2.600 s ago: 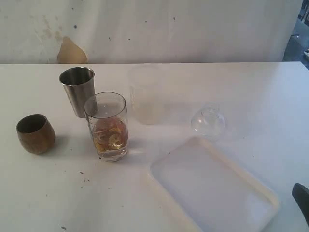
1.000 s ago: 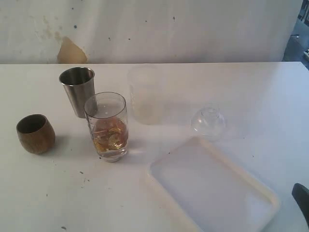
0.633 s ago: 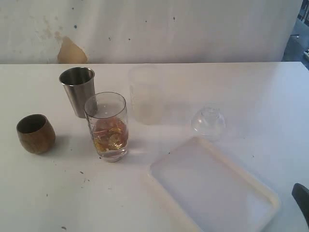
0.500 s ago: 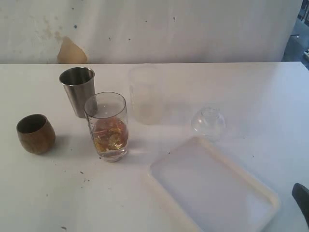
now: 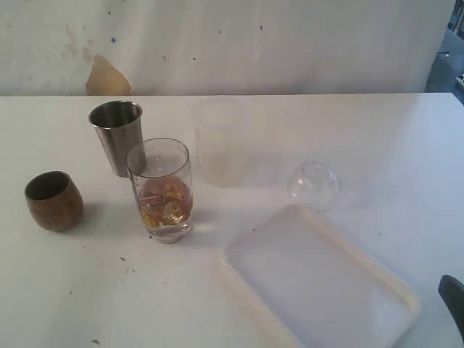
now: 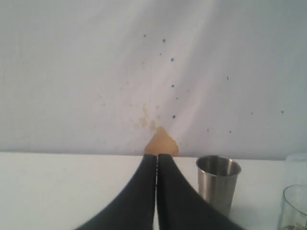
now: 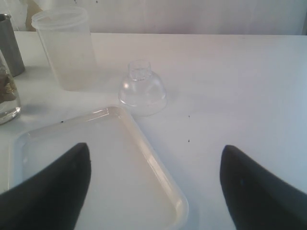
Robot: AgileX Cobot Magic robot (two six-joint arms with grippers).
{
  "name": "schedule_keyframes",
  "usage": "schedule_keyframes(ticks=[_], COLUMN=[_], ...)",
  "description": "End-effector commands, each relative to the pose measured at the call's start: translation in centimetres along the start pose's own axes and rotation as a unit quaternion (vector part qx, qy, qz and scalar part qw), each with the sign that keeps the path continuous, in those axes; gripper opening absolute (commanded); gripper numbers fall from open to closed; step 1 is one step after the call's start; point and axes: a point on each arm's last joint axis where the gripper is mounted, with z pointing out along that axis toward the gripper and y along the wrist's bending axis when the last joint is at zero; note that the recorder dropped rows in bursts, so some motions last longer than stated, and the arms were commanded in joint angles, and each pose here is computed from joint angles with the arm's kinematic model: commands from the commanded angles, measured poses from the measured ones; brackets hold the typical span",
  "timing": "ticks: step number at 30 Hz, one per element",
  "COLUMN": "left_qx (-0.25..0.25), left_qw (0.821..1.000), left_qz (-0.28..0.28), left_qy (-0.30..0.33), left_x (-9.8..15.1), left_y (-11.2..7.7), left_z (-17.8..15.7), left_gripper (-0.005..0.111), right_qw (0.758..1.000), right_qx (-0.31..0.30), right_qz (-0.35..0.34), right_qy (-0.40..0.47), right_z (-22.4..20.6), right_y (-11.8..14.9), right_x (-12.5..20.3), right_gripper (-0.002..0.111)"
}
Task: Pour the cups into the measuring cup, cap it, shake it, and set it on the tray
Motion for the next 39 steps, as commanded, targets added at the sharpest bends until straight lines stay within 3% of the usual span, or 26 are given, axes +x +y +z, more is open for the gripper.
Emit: schedule_keyframes(ticks=[1, 12, 31, 39], left_qx=[-0.002, -0.008, -0.008, -0.005], left_qw=[0.999, 0.994, 0.992, 0.993], left_qz=[-0.034, -0.054, -0.058, -0.029], left_qy=[0.042, 0.1, 0.11, 0.11], left_x=[1.7, 7.4, 7.6, 7.6], left_y=[0.0, 0.3, 0.3, 0.3], left_z=[0.1, -0.2, -0.3, -0.3], left_gripper=[0.001, 0.001, 0.001, 0.001], right_qw=[1.0, 1.0, 1.0, 1.0], right_qx=[0.002, 0.002, 0.002, 0.002], right_qz=[0.0, 0.0, 0.0, 0.0], right_qy=[-0.005, -0.005, -0.005, -0.005], right_z=[0.0, 0.0, 0.0, 0.0], right_y=[0.0, 0.0, 0.0, 0.0], right_x=[0.1, 0.1, 0.1, 0.1], right_gripper=[0.069, 0.069, 0.069, 0.069])
